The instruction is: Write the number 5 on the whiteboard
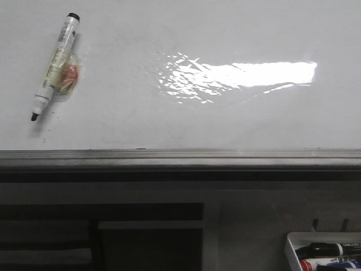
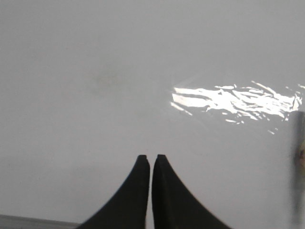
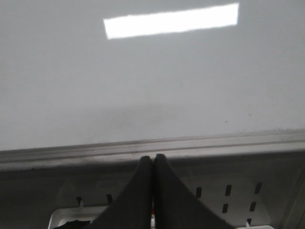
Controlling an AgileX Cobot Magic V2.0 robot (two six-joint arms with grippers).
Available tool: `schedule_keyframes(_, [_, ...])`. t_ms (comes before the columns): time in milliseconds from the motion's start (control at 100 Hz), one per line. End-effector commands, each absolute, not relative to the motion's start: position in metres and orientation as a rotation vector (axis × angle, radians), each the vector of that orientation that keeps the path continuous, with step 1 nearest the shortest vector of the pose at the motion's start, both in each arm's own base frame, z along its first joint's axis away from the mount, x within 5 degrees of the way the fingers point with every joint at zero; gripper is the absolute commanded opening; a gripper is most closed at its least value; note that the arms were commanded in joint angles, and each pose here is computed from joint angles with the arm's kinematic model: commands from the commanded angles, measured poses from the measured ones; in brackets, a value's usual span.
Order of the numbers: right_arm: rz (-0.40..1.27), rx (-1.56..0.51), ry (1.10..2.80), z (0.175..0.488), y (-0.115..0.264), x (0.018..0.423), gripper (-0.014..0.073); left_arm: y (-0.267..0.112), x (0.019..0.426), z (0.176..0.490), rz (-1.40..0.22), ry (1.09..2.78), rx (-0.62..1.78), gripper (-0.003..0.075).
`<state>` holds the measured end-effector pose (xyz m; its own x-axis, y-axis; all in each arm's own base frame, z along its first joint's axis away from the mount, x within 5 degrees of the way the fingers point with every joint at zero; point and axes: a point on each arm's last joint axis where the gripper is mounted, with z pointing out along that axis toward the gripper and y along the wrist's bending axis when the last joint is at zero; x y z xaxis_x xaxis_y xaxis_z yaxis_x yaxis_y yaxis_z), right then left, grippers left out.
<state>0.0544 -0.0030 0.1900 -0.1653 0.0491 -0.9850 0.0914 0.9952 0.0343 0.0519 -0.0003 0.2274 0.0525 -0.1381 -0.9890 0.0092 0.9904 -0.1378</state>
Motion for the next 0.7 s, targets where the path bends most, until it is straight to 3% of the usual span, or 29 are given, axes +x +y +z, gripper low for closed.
schedule_keyframes(0, [-0.023,0.115,1.682,0.217,-0.003,0.055,-0.005,0.0,0.046,0.263,-0.085,1.449,-0.081,-0.0021])
schedule_keyframes(160, [-0.02,0.117,1.72,0.243,-0.004,0.066,-0.005,0.0,0.055,0.286,-0.065,1.542,-0.075,-0.002])
schedule_keyframes(350, [-0.014,0.123,1.803,0.254,-0.006,0.081,-0.005,0.001,0.074,0.288,-0.061,1.668,-0.081,-0.0008])
schedule_keyframes(420, [-0.014,0.126,1.822,0.253,-0.006,0.084,-0.005,0.001,0.079,0.286,-0.061,1.689,-0.082,0.0058])
schedule_keyframes(570, [-0.011,0.129,1.861,0.249,-0.007,0.088,-0.005,0.001,0.089,0.29,-0.067,1.629,-0.081,0.0309])
schedule_keyframes(690, [-0.013,0.13,1.853,0.25,-0.007,0.089,-0.005,0.001,0.1,0.29,-0.146,1.53,-0.155,0.0347])
